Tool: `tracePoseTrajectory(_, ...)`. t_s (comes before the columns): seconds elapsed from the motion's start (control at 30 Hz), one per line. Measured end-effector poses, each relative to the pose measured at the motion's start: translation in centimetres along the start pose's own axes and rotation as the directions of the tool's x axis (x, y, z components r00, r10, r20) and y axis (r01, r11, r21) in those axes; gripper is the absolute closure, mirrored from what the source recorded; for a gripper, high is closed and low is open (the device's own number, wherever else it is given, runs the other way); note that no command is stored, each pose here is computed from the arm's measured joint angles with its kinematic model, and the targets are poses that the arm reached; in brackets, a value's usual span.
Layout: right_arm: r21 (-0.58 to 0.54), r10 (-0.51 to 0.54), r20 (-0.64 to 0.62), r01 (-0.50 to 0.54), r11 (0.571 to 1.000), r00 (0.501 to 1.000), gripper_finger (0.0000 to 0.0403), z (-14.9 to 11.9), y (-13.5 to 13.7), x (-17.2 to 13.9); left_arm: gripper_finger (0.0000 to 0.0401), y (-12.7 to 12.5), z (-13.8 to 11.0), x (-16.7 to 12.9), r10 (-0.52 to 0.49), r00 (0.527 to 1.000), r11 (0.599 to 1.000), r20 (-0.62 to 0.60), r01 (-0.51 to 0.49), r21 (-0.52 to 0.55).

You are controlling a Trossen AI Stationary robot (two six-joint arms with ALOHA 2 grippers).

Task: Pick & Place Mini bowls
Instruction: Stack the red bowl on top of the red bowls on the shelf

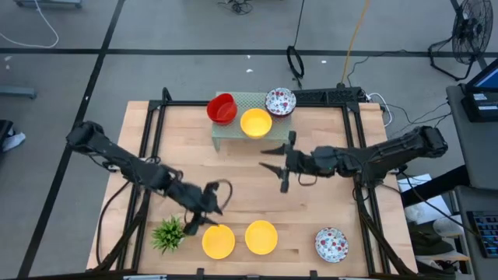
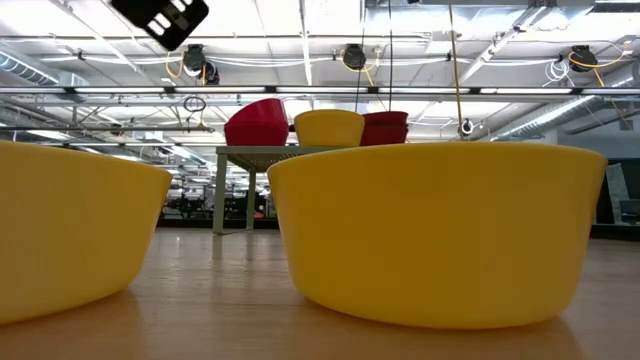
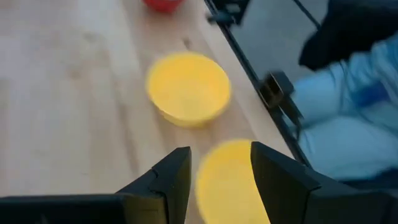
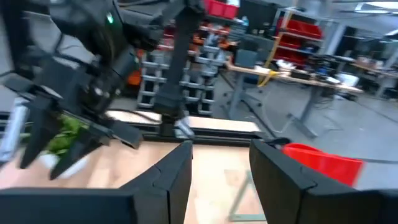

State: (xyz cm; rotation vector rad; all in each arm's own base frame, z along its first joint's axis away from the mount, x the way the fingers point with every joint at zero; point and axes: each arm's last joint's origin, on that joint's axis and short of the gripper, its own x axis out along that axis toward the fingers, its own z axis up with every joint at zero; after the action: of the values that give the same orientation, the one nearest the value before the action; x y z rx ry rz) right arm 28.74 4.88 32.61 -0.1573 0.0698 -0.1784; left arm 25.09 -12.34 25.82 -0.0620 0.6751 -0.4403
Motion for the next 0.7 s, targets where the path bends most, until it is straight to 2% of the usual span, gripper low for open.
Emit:
tracePoseTrajectory(0.17,0.021,0.075,-0.039,-0.075,0.997,0.996,0.0253,-0.2,1.9,-0.8,0.0233,-2.4,-1.7,2.8,-0.058,0.993,0.998,-0.104,0.058,-0.003)
tracePoseTrajectory(0.43,0.109,0.126,-0.051,-0.120,0.987,0.991,0.0253,-0.3,3.3,-1.4,0.0233,-5.7,-4.3,6.1,-0.157,0.967,0.988,-0.202,0.151,-0.042)
tracePoseTrajectory(0.6,0.150,0.153,-0.046,-0.145,0.978,0.987,0.0256,-0.2,4.0,-1.8,0.0233,-7.2,-5.8,8.0,-0.184,0.956,0.983,-0.229,0.185,-0.017)
tracePoseTrajectory(0.7,0.178,0.170,-0.043,-0.160,0.971,0.985,0.0257,-0.1,4.5,-2.1,0.0233,-7.6,-6.6,9.0,-0.163,0.957,0.986,-0.241,0.168,-0.001)
